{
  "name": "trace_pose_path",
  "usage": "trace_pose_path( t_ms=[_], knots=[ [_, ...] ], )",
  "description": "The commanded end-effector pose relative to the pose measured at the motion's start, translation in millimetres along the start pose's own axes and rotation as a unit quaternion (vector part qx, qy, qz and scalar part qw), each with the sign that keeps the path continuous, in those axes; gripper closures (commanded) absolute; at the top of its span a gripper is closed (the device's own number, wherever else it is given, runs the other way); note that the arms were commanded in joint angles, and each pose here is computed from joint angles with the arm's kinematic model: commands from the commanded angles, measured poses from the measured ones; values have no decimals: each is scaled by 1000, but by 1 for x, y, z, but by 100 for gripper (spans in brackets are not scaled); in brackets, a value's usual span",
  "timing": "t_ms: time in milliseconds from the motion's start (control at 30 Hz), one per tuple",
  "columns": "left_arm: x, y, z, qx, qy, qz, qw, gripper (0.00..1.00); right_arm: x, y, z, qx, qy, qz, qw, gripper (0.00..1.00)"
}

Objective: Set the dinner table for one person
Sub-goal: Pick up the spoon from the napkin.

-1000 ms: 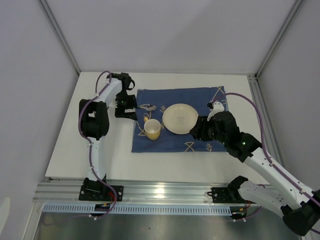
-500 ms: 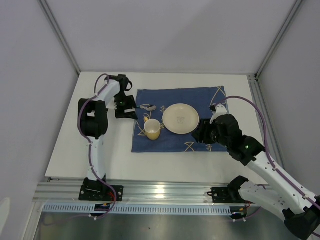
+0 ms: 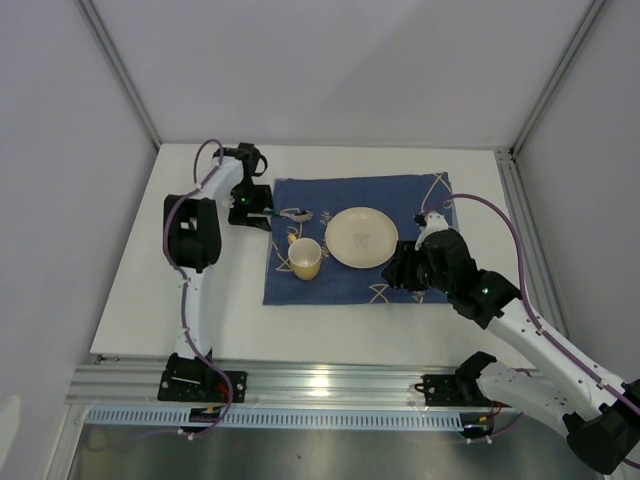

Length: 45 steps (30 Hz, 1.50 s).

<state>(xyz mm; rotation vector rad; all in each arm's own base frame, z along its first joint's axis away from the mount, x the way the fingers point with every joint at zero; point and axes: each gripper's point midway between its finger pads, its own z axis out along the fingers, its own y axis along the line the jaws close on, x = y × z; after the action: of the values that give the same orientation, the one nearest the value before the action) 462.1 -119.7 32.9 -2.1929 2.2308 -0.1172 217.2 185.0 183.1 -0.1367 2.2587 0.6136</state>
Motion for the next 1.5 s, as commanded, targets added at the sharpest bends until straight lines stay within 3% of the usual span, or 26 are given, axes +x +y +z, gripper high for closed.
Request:
trace_pose_path(
  t_ms=[0,200,400,500,533,567,733,933,1100,1267,1467],
  knots=[
    [-9,-10,-1,13,-11,11,1000,22,-7,8,3,-15,-16,8,1000,47],
    [-14,-13,7,13,-11,8,1000,28,-7,7,2,-13,-19,12,1000,47],
    [-16,-26,5,38,-12,11,999,41,-8,7,2,-11,-20,13,1000,47],
    [-17,-30,5,47,-7,12,999,54,-7,6,2,-11,-19,12,1000,47],
    [-16,-32,5,50,-2,14,999,65,-8,7,2,-11,-21,13,1000,47],
    [-15,-32,5,52,1,18,999,70,-8,7,1,-11,-21,13,1000,47],
    [-14,-34,5,55,5,20,998,92,-9,6,1,-8,-23,12,1000,47],
    [-12,-35,6,60,11,24,998,97,-11,6,-1,-9,-25,12,1000,47],
    [-1,-48,1,112,51,50,991,99,-11,7,-2,-10,-26,12,1000,47],
    [-17,-72,-34,161,-11,95,982,99,-10,6,-2,-11,-25,13,1000,48],
    [-30,-95,-69,211,-33,149,966,99,-12,7,-1,-12,-29,9,999,48]
  ],
)
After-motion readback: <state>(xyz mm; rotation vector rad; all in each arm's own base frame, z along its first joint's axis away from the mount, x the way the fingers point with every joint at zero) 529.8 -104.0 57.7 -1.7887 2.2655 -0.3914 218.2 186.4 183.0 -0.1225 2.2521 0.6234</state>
